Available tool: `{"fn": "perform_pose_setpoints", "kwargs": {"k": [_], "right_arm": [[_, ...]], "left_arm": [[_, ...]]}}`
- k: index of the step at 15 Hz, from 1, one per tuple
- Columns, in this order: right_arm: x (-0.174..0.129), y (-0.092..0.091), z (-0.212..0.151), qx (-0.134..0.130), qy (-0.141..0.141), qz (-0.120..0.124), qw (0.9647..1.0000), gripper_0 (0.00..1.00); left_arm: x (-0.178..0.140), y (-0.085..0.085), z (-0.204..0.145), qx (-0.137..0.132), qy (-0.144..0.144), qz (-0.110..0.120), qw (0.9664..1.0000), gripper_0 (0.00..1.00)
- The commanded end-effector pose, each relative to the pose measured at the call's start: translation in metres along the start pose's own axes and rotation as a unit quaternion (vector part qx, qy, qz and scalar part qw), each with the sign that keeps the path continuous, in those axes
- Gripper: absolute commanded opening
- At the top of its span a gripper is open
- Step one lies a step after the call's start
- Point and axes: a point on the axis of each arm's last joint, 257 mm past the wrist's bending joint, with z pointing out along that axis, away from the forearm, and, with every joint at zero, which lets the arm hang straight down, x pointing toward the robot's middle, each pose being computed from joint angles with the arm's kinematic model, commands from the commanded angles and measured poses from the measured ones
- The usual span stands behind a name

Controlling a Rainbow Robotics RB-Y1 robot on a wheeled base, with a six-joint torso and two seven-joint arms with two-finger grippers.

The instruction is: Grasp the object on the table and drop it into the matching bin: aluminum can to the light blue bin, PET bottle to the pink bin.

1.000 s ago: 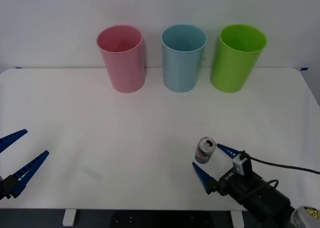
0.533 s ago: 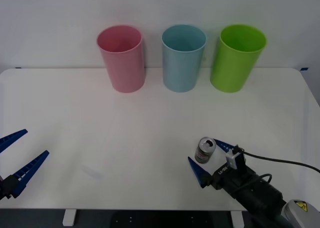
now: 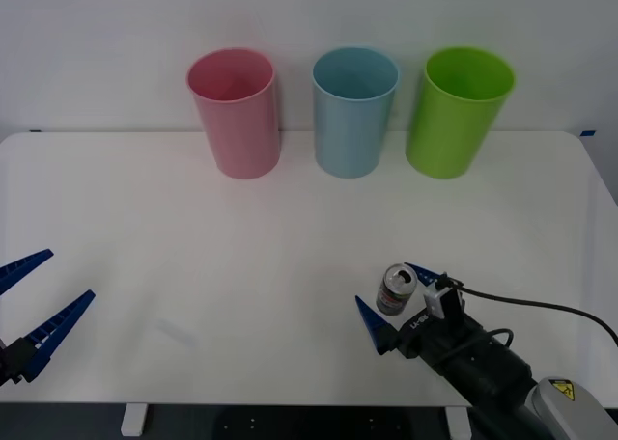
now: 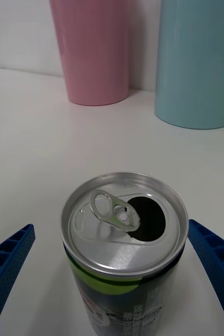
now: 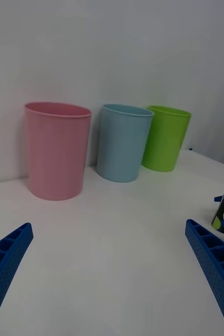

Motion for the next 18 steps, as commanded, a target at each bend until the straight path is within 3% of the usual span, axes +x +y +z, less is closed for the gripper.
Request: {"fn": "perform_pose_setpoints", "kwargs": {"k": [1,5,6,7,8,18], "right_arm": [[0.002,0.000,0.000,0.003,0.003,-0.002,1.0000,1.00],[0.003,0.001,0.001,0.003,0.005,-0.005,1.0000,1.00],[0.003,0.001,0.001,0.004,0.006,-0.007,1.0000,0.83],[0.004,0.001,0.001,0.004,0.006,-0.009,0.9999,0.11],[0.004,0.000,0.001,0.004,0.007,-0.009,0.9999,0.00],[-0.013,0.006,0.015,-0.003,-0.010,-0.004,0.9999,0.00]], "left_arm": [[0.000,0.000,0.000,0.000,0.000,0.000,1.0000,1.00],[0.000,0.000,0.000,0.000,0.000,0.000,1.0000,1.00],[0.000,0.000,0.000,0.000,0.000,0.000,1.0000,1.00],[0.000,0.000,0.000,0.000,0.000,0.000,1.0000,1.00],[0.000,0.000,0.000,0.000,0.000,0.000,1.0000,1.00],[0.000,0.000,0.000,0.000,0.000,0.000,1.0000,1.00]]}}
